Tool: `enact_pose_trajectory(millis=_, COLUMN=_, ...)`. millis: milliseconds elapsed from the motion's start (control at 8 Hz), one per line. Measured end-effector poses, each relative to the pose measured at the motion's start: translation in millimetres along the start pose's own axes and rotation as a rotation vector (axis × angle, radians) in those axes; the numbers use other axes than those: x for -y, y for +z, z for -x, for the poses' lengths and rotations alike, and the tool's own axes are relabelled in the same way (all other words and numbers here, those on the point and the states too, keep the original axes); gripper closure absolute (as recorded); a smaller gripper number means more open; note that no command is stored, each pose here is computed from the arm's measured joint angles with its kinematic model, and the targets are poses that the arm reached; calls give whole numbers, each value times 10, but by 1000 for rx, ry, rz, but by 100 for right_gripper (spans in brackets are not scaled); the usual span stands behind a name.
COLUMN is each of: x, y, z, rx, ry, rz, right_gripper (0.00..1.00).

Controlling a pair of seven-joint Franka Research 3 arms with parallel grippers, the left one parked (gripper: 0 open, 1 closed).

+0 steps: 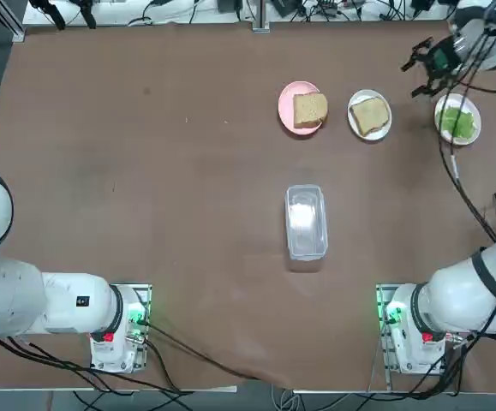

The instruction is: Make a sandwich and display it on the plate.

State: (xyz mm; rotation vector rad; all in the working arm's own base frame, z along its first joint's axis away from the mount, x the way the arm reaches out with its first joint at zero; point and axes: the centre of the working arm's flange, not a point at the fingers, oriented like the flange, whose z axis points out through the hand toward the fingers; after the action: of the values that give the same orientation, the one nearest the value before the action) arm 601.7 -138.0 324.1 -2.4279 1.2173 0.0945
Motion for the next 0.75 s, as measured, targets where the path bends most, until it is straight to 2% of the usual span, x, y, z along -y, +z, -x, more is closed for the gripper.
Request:
enact_pose_trajectory(millis=375, x=90, y=-519, z=-255, rx=-67, ry=-272, rz=106, right_gripper=0)
enact_pose_trajectory(millis=625, x=175, y=-549, z=-339, rx=-94, ry=-512, rz=225, right_gripper=0)
enact_pose_trajectory(millis=750, x=170, y=-491, z=-390, rx=-86, ry=-618, rz=274, right_gripper=0)
